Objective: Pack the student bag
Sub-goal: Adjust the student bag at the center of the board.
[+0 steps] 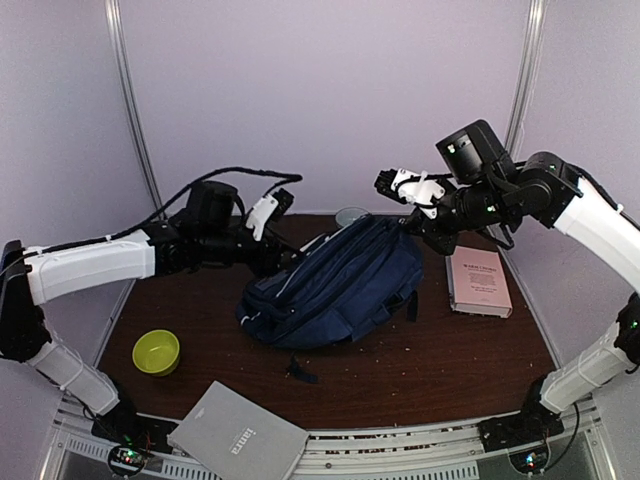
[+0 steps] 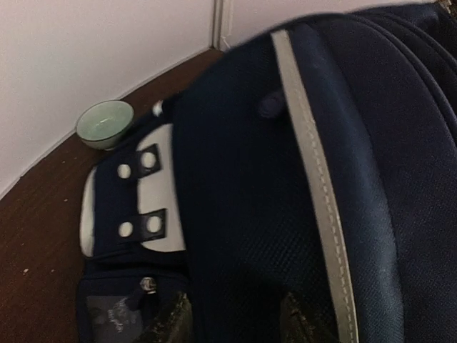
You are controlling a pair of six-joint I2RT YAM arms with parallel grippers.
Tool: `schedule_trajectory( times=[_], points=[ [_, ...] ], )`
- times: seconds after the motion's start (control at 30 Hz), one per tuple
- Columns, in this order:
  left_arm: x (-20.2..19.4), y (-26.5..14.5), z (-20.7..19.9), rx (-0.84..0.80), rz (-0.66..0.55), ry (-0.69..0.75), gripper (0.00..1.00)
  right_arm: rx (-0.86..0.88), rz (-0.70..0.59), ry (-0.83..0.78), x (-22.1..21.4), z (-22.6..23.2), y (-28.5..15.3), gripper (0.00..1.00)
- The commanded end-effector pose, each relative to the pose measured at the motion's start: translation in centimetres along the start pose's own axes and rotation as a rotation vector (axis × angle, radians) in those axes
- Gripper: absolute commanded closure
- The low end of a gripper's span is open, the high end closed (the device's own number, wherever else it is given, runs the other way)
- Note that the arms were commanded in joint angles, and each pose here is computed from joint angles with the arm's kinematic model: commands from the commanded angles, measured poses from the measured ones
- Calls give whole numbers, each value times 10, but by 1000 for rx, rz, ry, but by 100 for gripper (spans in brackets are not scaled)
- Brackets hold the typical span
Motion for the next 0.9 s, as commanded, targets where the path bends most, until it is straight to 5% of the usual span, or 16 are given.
schedule_trajectory(
  times=[0.0, 0.5, 0.7, 0.87],
  points=[
    [39, 7, -55, -121, -183, 201, 55, -213, -405, 96, 63, -37, -62, 100],
    [102, 16, -164, -377, -481, 458, 53, -244, -771, -31, 131, -51, -119, 100],
    [137, -60, -158, -357, -543, 631, 52, -187, -879, -160, 126, -45, -158, 100],
    [165, -114, -115, -163, -347, 642, 57, -54, -904, -232, 110, -29, -165, 100]
  ],
)
Point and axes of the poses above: each gripper's point midway between its finger pads, its own y axis out along the fingers, its own z axis along the line the jaws close on, x = y × z, the point moved 8 cm from there along -y, back along the fingers, and after that the axes turned 13 degrees about y, right-handed, at the moved point
